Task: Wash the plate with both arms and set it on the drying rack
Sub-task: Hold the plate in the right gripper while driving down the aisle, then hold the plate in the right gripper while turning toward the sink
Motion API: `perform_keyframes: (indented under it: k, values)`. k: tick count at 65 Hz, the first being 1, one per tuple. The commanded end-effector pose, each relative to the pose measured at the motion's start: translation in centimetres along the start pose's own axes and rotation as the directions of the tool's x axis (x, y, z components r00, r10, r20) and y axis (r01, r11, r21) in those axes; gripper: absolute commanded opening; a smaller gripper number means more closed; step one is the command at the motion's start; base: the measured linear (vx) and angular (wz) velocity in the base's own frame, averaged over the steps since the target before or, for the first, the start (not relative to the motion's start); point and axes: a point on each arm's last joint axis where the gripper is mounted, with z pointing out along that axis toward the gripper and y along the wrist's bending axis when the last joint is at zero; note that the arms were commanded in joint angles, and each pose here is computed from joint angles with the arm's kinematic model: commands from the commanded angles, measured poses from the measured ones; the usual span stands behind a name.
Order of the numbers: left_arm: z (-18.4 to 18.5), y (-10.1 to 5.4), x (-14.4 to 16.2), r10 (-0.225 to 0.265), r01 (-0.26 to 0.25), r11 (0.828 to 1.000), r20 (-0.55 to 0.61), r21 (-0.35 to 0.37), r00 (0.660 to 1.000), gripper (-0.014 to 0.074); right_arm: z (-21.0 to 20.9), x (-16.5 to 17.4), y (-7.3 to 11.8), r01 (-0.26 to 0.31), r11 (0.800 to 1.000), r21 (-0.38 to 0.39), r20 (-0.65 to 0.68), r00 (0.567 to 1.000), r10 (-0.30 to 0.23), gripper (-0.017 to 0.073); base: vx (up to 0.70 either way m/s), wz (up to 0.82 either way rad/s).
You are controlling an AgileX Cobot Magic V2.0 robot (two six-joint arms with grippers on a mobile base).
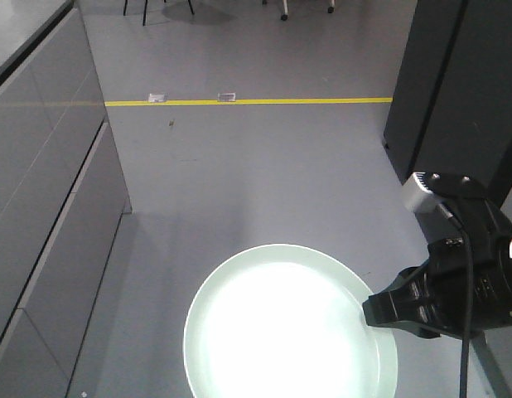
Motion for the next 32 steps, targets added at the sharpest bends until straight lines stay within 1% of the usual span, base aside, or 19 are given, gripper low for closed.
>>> perform_keyframes:
  k: [1, 32]
  values:
    - [-0.32, -0.04, -1.89, -0.015, 0.015, 1.000, 0.124, 0.004, 0.992, -0.0006, -1.10, -0.76, 0.75, 0.011, 1.000, -0.025, 0.081, 0.997, -0.009, -0.0008, 0.14, -0.22]
    - [-0.32, -0.04, -1.89, -0.015, 0.015, 1.000, 0.124, 0.004, 0.992, -0.0006, -1.10, -0.76, 0.75, 0.011, 1.000, -0.025, 0.081, 0.997, -0.009, -0.0008, 0.11, -0.28]
